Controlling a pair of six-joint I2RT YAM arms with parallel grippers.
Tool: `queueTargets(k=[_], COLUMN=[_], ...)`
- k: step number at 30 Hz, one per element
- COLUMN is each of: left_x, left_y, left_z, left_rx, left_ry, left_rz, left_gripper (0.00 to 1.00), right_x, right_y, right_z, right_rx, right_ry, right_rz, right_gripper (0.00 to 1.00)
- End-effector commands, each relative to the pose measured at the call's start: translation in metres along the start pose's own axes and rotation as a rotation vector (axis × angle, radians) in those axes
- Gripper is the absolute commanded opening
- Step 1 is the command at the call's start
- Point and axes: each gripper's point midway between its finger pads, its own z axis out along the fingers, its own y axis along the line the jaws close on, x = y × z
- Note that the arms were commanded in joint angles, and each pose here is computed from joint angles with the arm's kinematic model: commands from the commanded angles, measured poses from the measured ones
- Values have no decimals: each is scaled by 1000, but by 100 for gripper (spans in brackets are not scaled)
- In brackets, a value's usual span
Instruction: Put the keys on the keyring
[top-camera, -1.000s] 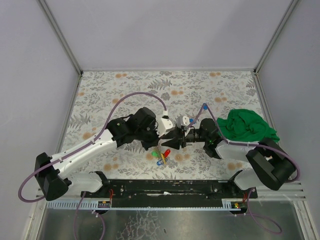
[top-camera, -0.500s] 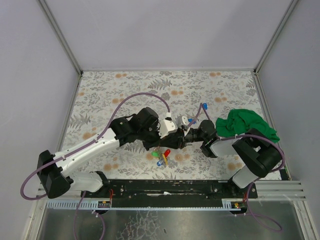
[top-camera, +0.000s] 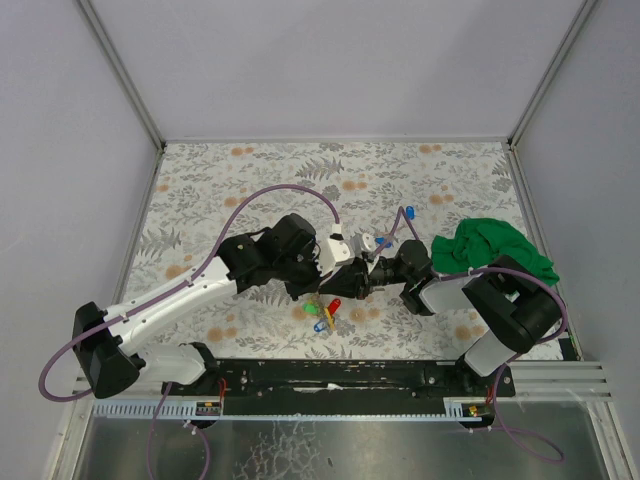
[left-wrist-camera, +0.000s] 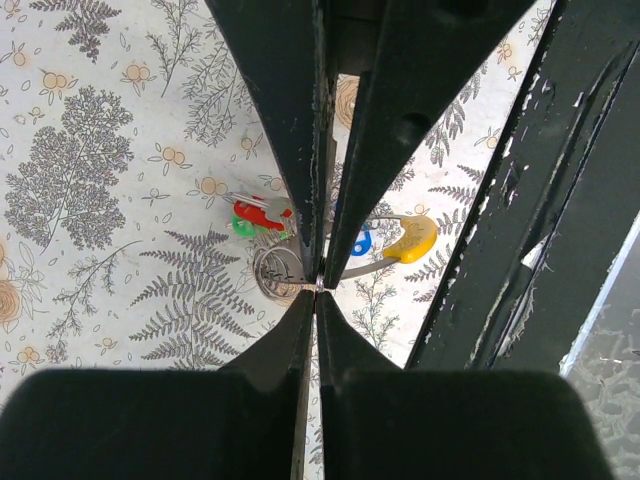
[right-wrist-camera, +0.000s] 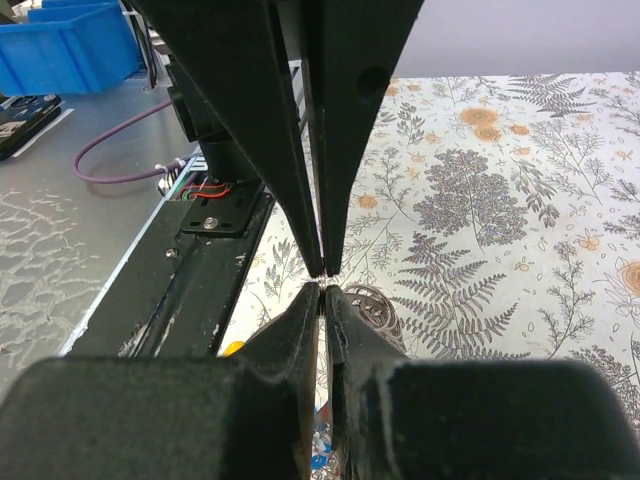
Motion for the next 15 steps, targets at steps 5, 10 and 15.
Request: queueTargets(k=[5, 10, 15], left_x=[-22, -28, -40], left_y=[-3, 8, 13], left_z=[-6, -8, -13], left_rx=[3, -96, -156], left_ry=[-96, -208, -432], left_rz=[29, -66, -173], left_gripper=[1, 12, 17], right_x=[-15, -20, -24], right_y=[-2, -8, -13], right_z=[2, 0, -2], right_rx=[5, 63, 106], right_ry=[-14, -34, -64], right_rz=[-76, -86, -82], right_gripper=[0, 0, 0])
